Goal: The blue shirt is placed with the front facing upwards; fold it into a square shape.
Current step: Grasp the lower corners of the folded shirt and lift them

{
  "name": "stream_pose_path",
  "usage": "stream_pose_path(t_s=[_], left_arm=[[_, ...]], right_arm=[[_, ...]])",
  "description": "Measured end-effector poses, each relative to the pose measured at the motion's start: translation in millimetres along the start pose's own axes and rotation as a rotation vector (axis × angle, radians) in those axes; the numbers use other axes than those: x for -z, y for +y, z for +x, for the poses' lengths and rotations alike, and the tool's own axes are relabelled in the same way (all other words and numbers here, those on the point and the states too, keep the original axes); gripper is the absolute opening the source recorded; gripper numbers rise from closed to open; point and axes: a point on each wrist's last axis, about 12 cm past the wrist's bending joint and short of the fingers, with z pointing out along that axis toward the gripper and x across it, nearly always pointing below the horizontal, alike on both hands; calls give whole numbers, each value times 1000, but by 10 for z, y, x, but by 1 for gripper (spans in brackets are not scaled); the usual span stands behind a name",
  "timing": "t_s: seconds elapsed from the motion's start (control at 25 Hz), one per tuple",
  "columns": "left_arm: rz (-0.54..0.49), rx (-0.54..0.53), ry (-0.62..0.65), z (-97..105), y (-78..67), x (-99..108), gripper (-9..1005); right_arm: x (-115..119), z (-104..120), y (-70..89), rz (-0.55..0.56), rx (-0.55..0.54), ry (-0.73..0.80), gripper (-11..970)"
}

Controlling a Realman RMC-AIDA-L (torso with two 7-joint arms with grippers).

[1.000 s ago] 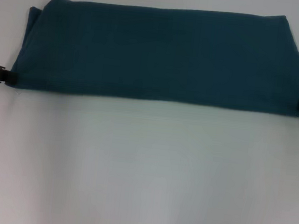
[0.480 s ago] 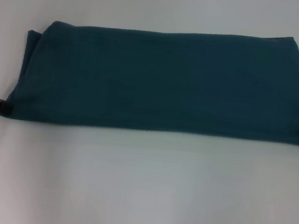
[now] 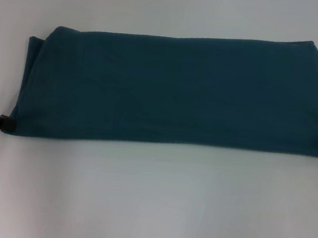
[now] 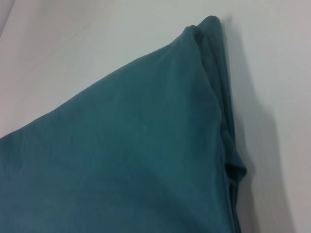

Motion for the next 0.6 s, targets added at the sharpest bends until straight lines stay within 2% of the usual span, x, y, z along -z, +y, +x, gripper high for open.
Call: stream_pose_path(t_s=[0.44,0.52,0.6], left_arm=[[3,13,-2,-7,-7,26,24],[-2,20,-4,-15,-1,43,53],[-10,24,-8,-19,5,65,83]], right_arm=[[69,-94,32,-21,12,-4,28],[108,-135,51,-34,17,-19,29],[160,-191,77,-48,26,-41,94]])
